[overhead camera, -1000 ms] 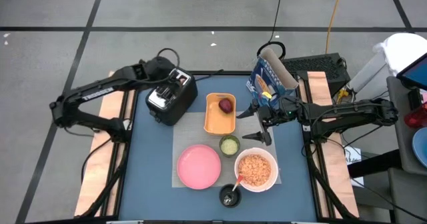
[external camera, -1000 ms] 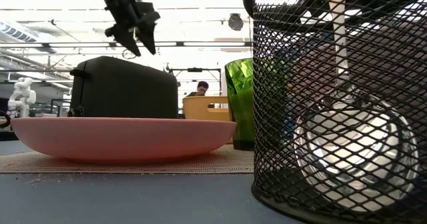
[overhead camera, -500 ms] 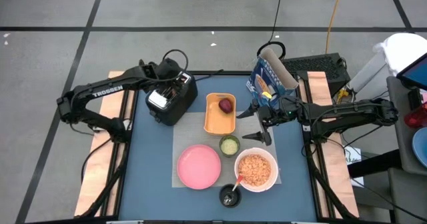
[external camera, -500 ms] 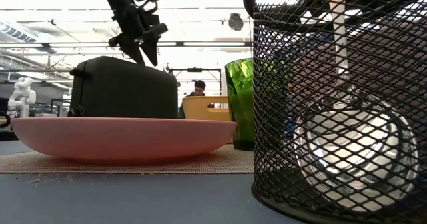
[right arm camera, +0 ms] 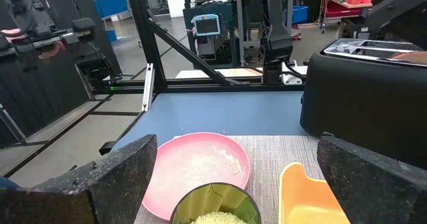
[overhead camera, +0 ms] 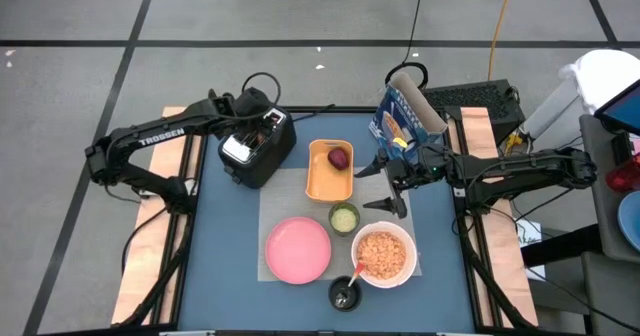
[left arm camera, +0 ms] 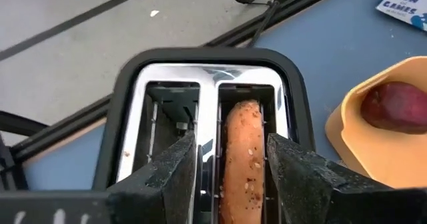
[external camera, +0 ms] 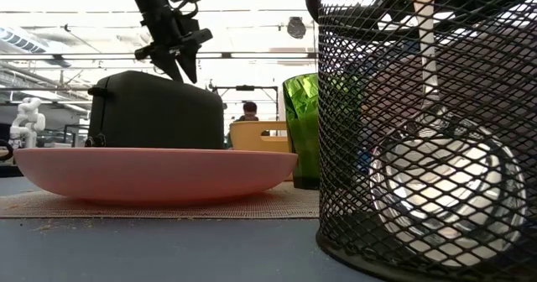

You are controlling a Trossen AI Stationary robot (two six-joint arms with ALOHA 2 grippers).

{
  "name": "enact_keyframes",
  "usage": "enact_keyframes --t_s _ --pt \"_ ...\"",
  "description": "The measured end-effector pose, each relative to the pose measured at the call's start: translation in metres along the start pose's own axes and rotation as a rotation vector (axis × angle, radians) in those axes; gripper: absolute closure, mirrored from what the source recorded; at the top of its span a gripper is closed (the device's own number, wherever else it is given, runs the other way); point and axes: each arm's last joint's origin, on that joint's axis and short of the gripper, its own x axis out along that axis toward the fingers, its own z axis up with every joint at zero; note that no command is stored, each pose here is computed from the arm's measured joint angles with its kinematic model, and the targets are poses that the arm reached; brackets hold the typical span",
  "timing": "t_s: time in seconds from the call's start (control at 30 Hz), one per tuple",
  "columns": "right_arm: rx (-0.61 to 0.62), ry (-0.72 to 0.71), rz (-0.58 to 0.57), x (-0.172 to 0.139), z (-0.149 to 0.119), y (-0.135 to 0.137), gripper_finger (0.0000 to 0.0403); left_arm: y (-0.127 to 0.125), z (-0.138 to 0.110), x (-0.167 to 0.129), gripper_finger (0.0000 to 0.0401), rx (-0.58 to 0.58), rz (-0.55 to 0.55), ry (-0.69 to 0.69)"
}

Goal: Arrange a breakfast setting
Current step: Put the bagel from the toaster on the pink plate

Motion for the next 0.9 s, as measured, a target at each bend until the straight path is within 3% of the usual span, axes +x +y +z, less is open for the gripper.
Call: enact_keyframes --t_s 0.9 --pt "0.000 0.000 0.000 0.000 0.000 0.000 0.0005 -0.002 -0.011 0.012 0.0214 -0.019 -0.007 0.004"
